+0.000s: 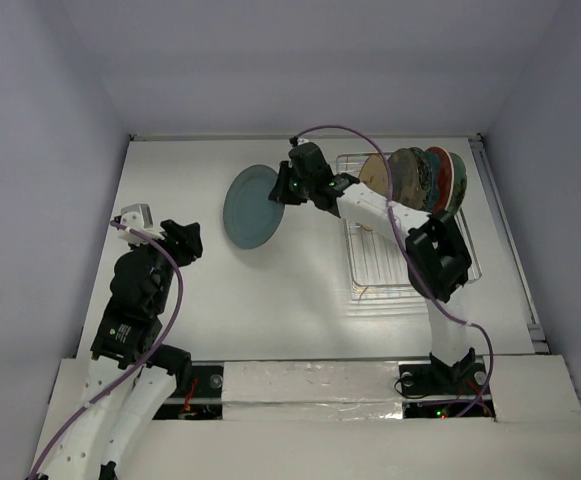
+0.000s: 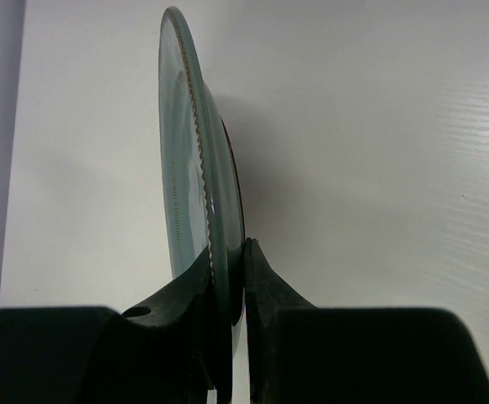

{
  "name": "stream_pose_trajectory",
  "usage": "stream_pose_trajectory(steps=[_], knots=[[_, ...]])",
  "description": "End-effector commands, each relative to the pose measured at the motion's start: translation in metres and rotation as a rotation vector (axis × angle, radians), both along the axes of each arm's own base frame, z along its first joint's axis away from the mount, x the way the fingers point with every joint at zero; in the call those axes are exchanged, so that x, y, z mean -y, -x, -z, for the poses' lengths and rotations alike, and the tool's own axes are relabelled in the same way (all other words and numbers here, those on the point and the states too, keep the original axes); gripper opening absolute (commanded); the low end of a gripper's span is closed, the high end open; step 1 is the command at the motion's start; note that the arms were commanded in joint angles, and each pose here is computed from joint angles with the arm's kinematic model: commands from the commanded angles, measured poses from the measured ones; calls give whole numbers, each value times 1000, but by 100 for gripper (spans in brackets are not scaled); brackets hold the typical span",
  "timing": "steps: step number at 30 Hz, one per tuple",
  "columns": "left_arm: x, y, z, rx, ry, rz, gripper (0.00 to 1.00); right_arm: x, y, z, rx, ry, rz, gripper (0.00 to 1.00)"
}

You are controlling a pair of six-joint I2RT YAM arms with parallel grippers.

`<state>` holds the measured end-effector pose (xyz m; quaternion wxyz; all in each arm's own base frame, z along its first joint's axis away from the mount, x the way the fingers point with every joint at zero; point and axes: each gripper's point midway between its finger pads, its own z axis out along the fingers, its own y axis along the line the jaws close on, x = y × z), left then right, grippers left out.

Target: Unload the plates from the dish rack

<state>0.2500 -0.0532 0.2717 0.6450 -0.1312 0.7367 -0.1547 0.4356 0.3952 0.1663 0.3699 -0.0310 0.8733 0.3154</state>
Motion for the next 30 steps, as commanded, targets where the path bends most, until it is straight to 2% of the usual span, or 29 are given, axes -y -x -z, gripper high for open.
stream_pose_trajectory(steps=[1, 10, 12, 16, 17, 24, 29, 30], knots=[[2, 0, -5, 21, 11, 7, 48, -22, -17, -115, 238, -291, 9, 0], [2, 0, -5, 25, 11, 8, 48, -13, 3, -22, 116, -190, 42, 0], [2, -1, -5, 22, 9, 8, 48, -9, 8, -11, 115, -160, 54, 5], [2, -1, -4, 21, 7, 8, 48, 5, 14, 18, 92, -86, 102, 8], [2, -1, -5, 25, 8, 8, 48, 11, 15, 30, 76, -57, 118, 10], [2, -1, -6, 27, 7, 8, 48, 27, 27, 81, -9, 45, 143, 44], [2, -1, -5, 25, 8, 8, 48, 36, 36, 108, -58, 94, 143, 46], [2, -1, -5, 27, 9, 8, 48, 36, 37, 112, -63, 98, 142, 49]])
